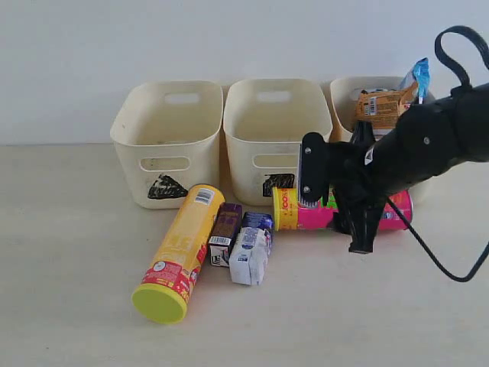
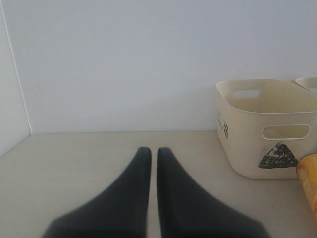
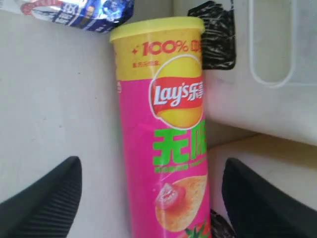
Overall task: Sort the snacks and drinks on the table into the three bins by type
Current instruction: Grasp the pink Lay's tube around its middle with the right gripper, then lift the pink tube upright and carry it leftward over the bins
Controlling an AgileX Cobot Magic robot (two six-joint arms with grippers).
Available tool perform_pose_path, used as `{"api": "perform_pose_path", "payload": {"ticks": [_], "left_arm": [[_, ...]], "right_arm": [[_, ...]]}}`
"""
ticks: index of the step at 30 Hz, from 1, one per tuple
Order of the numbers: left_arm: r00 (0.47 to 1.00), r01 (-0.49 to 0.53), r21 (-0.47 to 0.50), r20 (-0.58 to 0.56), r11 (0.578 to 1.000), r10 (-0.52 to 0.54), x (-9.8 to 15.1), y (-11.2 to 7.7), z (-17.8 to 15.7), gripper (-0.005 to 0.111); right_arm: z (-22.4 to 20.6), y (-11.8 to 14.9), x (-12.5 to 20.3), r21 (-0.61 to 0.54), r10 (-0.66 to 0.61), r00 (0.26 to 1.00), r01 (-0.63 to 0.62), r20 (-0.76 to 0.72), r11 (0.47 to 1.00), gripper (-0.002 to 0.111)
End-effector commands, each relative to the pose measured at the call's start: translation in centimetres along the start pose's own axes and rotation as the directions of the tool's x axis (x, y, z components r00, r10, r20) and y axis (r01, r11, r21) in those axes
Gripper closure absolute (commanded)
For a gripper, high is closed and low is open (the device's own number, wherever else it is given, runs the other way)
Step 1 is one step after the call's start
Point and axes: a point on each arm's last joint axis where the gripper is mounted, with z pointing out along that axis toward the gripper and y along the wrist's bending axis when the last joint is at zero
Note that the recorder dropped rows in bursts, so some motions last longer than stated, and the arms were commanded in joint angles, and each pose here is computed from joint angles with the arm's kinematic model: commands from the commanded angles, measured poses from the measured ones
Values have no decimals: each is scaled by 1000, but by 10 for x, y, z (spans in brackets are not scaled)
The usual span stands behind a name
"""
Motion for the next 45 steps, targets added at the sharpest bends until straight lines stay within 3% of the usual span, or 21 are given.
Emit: {"api": "perform_pose_path", "payload": {"ticks": [1, 17, 26, 38, 40, 45], "left_arm": [[1000, -4, 5, 8, 1000, 4, 0, 0, 0, 103], [1000, -4, 5, 8, 1000, 4, 0, 0, 0, 103], [1000, -4, 5, 8, 1000, 4, 0, 0, 0, 103], [1000, -4, 5, 8, 1000, 4, 0, 0, 0, 103], [1000, -4, 5, 8, 1000, 4, 0, 0, 0, 103], [1000, -4, 5, 8, 1000, 4, 0, 0, 0, 103]], "right_arm": [[12, 3, 1, 13, -15, 1000, 15, 7, 1000, 38], [45, 7, 3, 80, -29, 999, 25, 43, 996, 38], [60, 8, 28, 52, 30, 1000, -29, -9, 998, 38], [79, 10, 34, 106, 35, 999, -36, 14, 994, 38], [81, 11, 34, 106, 32, 999, -33, 14, 994, 47], [74, 8, 33, 110, 32, 999, -33, 15, 993, 105]]}}
